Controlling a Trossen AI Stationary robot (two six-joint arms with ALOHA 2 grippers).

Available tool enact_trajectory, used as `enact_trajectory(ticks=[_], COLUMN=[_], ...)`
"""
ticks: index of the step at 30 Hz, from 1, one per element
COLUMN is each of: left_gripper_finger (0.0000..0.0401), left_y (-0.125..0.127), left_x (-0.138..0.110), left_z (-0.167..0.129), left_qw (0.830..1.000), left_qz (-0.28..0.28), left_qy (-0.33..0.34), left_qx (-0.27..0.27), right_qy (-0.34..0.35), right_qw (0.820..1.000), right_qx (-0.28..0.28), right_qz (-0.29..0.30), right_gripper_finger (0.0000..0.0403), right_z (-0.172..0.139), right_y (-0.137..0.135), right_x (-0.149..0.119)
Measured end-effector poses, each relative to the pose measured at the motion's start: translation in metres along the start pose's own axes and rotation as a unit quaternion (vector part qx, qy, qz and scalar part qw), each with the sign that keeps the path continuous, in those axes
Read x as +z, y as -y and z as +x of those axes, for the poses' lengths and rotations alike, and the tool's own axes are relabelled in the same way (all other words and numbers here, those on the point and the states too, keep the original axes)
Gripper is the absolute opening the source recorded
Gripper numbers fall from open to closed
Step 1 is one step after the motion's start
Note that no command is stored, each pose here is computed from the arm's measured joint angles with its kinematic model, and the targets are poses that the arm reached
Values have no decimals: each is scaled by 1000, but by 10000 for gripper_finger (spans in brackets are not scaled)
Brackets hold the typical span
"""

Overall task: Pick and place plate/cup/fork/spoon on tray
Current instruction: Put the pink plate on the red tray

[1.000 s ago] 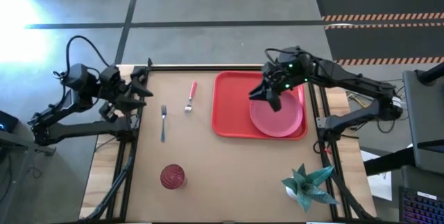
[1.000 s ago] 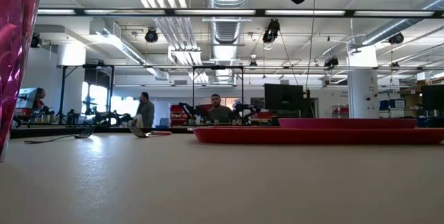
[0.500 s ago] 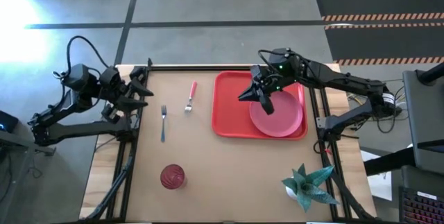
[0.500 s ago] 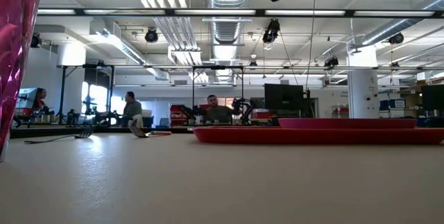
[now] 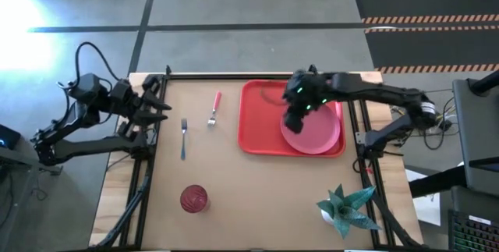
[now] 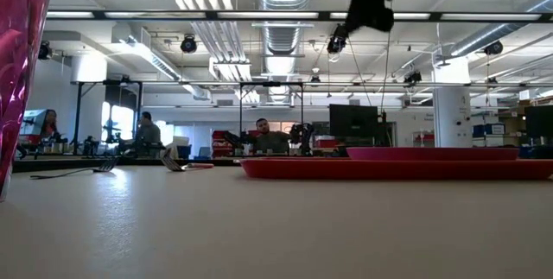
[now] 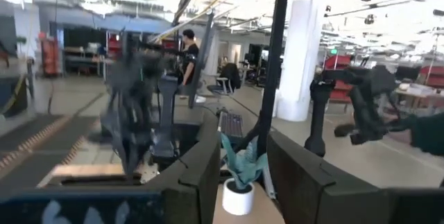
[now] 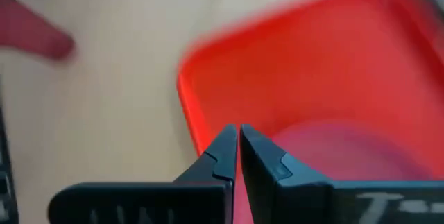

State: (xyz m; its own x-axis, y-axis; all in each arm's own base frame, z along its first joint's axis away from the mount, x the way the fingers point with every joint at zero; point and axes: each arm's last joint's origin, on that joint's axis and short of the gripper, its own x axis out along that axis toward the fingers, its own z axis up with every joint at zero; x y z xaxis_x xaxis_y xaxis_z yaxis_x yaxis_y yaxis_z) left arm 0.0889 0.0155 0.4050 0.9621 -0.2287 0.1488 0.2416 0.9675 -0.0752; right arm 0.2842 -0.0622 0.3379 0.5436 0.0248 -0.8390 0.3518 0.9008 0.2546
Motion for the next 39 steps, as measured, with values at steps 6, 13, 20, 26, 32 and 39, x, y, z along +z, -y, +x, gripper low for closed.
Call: enact_trajectory(ticks=[6,13,20,26,32,39], left_gripper_finger=[102,102,102,102,102,102], left_y=[7,15,21,23,23,23], left_x=[5,8,10,11,11,11], left_z=[-10,-21,-29,-33,-33,-32], left_qw=[1000,999,998,998,998,998], left_qz=[14,25,32,36,36,34], left_qy=[18,37,50,56,56,55], left_qx=[-3,-7,-9,-10,-11,-11], right_qy=[-135,-243,-258,-228,-229,-252], right_qw=[989,965,961,970,965,959], right_qx=[-49,-95,-98,-90,-124,-132], right_qz=[16,26,16,4,-12,-5], right_gripper_finger=[8,8,8,8,8,8], right_z=[62,113,138,143,144,151], right_y=[-1,8,11,5,6,12], right_x=[-13,-30,-31,-27,-31,-45])
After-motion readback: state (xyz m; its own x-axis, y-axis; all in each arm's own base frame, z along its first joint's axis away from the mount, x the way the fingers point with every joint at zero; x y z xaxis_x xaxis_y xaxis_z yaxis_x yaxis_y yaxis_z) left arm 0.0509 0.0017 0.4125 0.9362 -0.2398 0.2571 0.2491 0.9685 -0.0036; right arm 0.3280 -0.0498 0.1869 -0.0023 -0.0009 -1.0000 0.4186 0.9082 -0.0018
